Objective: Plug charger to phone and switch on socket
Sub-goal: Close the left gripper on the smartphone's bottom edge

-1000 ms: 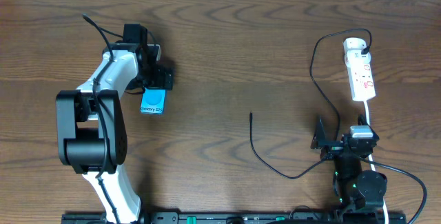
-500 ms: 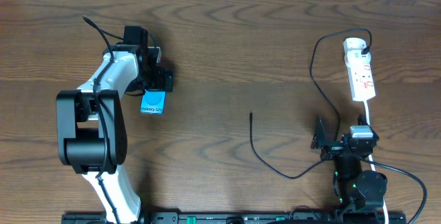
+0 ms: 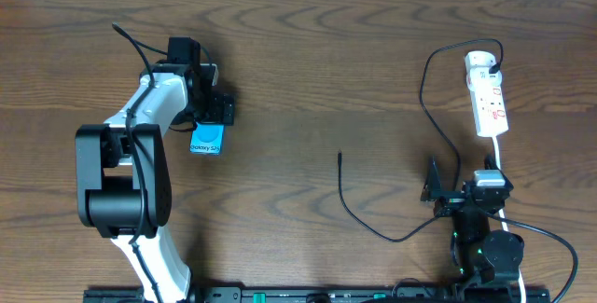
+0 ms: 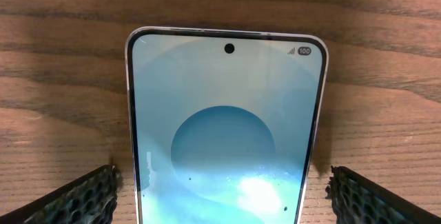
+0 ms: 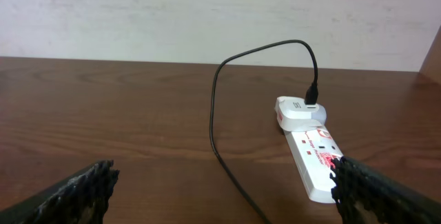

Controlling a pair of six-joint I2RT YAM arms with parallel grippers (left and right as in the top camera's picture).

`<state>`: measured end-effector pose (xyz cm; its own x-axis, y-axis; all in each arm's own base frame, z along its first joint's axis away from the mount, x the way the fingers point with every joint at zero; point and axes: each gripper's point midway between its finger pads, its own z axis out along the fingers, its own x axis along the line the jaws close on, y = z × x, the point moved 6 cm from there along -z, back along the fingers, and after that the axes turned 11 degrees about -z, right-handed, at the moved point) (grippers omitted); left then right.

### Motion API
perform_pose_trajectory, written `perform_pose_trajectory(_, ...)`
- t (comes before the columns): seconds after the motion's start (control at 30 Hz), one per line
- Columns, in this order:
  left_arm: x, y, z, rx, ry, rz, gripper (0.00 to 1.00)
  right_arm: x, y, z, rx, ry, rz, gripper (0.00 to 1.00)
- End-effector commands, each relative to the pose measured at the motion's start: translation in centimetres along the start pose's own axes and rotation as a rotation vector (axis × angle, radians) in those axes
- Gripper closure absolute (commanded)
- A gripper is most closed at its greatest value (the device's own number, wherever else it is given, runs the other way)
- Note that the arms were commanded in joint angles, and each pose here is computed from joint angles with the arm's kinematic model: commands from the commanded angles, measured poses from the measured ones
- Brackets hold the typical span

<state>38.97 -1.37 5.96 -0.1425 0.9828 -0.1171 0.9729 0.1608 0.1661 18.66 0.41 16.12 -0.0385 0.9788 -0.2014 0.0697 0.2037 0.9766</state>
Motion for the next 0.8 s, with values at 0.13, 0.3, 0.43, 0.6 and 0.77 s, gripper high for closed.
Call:
perform_pose_trajectory(0.13,1.02,-1.50,1.32,0.058,0.062,0.000,0.02,-0.14,-0.06,-0.02,0.002,-0.010,-0.011,0.01)
perform_pose_trajectory(0.3,1.12,-1.56,1.31,0.061,0.071,0.000,0.02,-0.14,-0.07,-0.02,0.002,-0.010,-0.011,0.01)
perform_pose_trajectory(0.43,1.12,-1.57,1.31,0.061,0.071,0.000,0.02,-0.14,-0.06,-0.02,0.002,-0.010,-0.011,0.01)
perform_pose_trajectory(0.6,1.14,-1.68,1.30,0.067,0.071,0.000,0.02,-0.14,-0.06,-0.02,0.002,-0.010,-0.011,0.01)
perform_pose_trajectory(0.77,1.15,-1.78,1.29,0.073,0.072,0.000,0.02,-0.14,-0.07,-0.02,0.002,-0.010,-0.011,0.01)
